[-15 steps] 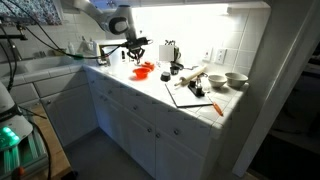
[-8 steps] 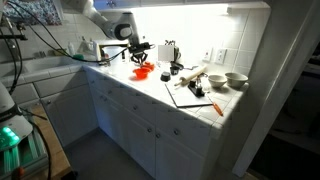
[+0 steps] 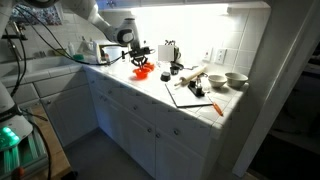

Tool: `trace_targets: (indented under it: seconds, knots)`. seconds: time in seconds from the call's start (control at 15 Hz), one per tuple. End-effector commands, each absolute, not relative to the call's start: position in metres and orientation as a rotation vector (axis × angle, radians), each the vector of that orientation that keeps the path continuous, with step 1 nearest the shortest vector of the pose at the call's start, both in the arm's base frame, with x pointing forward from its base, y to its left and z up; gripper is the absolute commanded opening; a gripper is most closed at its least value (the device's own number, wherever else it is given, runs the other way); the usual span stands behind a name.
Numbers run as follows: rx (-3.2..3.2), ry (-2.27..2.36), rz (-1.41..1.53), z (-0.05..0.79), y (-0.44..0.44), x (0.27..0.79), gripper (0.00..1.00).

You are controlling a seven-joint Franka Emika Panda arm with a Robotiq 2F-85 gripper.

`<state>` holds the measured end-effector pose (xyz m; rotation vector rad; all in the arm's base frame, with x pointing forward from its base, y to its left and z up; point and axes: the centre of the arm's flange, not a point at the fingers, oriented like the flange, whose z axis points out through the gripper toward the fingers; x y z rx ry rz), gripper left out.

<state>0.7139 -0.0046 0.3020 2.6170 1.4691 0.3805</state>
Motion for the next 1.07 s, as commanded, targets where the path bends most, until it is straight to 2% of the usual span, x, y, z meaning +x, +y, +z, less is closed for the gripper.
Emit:
trace_targets:
  seconds: [0.0,0.33,0.4,0.53,1.0]
  knots:
    - [2.617,1.454,0.370,0.287,0.003,0.726,0.02]
    - [2.628,1.448,0.347,0.274,0.006,0.728,0.02]
    - [2.628,1.443,0.342,0.273,0.006,0.729,0.32]
    - [2.632,1.434,0.345,0.273,0.007,0.729,0.37]
    - [2.649,1.363,0.476,0.319,0.016,0.716,0.88]
